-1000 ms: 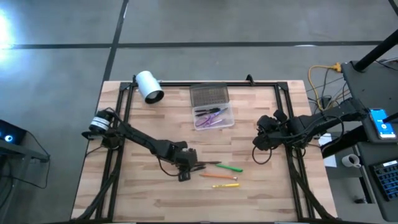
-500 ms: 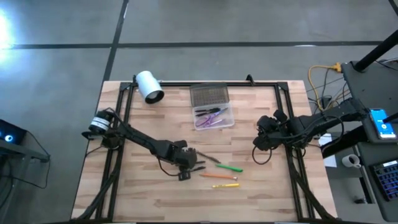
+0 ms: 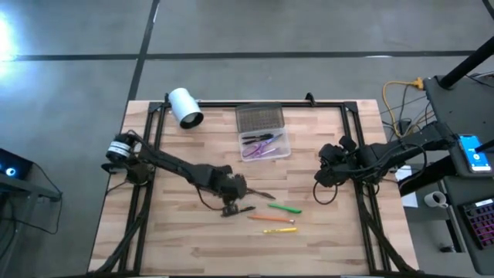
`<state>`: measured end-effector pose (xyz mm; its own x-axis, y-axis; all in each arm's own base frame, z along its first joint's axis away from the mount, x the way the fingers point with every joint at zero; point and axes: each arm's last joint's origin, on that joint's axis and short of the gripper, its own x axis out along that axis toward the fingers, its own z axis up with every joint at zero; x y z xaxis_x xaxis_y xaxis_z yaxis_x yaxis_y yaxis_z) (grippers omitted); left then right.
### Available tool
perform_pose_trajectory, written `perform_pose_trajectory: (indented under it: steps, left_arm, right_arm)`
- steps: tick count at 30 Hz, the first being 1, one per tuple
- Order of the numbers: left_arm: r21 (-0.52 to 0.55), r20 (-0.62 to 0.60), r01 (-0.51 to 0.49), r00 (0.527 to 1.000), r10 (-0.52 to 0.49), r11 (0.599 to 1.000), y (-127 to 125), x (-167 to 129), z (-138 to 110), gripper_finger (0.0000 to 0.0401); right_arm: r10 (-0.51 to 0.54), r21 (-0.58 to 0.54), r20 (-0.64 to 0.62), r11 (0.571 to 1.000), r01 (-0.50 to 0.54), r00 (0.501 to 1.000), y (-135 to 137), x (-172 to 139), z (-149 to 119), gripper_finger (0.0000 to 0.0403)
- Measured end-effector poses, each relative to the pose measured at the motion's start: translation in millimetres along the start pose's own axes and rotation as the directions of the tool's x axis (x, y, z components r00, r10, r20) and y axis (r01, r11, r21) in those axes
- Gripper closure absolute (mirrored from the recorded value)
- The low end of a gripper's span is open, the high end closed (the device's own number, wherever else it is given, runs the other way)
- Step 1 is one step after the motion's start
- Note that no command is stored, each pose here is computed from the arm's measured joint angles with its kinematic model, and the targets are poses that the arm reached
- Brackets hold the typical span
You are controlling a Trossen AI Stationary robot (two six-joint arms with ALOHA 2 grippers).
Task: Pick & place school supplies into a supply box
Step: Put the top black pen into the supply box
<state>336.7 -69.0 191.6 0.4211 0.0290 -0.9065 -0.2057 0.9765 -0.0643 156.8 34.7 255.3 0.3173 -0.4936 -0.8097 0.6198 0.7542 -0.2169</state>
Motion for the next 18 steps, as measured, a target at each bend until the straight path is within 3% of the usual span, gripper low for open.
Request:
perform_pose_trajectory:
  steps: [6, 11, 18]
  left_arm:
    - [-0.082, 0.124, -0.049, 0.99, 0.059, 0.995, 35, -20, 36, 0.0391]
    - [-0.157, 0.16, -0.091, 0.98, 0.117, 0.983, 78, -19, 70, 0.0391]
    - [-0.248, 0.234, -0.023, 0.969, 0.083, 0.968, 133, -7, 137, 0.0391]
  right_arm:
    - [-0.013, 0.021, 0.017, 1.0, 0.013, 1.0, -1, 0, 0, 0.0266]
    - [-0.034, 0.073, 0.043, 0.997, 0.031, 0.998, -2, 0, 1, 0.0266]
    - [-0.046, 0.134, 0.056, 0.99, 0.038, 0.997, -2, 0, 1, 0.0266]
